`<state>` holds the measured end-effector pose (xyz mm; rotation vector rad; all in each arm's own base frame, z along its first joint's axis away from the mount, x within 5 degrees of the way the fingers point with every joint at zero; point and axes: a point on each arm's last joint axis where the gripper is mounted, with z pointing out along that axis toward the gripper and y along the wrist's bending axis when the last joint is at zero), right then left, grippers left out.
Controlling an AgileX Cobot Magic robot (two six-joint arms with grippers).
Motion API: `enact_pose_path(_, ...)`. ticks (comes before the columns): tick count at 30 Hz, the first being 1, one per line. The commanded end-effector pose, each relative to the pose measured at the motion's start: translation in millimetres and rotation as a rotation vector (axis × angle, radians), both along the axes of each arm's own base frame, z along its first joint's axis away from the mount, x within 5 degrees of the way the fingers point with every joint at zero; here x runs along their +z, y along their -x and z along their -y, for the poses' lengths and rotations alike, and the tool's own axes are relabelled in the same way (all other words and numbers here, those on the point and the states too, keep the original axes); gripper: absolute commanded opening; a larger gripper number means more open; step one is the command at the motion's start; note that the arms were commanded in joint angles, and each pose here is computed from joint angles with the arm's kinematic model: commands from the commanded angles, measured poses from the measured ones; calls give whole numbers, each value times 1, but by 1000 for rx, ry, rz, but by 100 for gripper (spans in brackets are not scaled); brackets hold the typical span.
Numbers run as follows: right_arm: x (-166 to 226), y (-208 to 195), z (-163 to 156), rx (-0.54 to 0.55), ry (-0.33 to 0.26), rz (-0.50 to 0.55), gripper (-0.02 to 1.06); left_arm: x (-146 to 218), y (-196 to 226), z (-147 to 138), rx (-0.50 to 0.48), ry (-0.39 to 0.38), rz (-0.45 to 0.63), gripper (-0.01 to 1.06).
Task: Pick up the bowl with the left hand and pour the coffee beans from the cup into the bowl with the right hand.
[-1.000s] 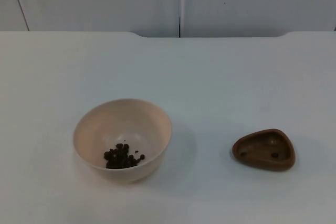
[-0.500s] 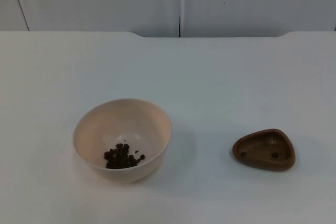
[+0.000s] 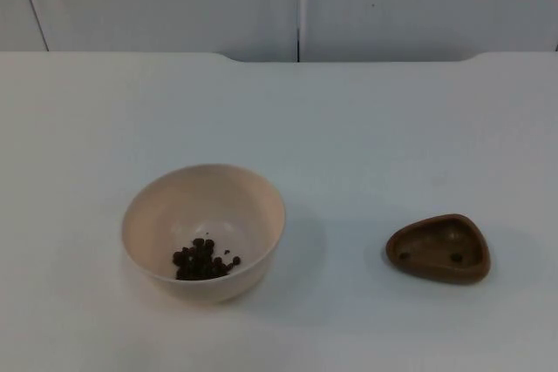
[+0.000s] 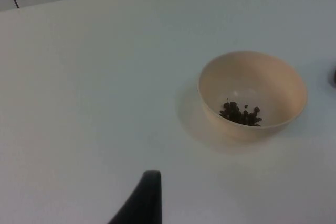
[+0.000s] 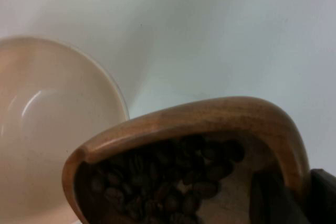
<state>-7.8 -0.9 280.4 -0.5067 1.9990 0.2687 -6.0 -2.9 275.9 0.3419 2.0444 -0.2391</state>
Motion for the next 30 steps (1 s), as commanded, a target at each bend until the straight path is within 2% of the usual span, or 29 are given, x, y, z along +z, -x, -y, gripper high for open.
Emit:
enact_pose_path(1, -1, 0, 0, -4, 1, 4, 87, -1, 0, 0, 0, 1, 2, 105)
enact_pose_path(4, -1, 0, 0, -4, 1, 4, 104, -1, 0, 0, 0, 1, 2, 105)
enact_pose_path(30, 0, 0, 0, -4, 0, 6, 105, -1, 0, 0, -1, 2, 2, 105)
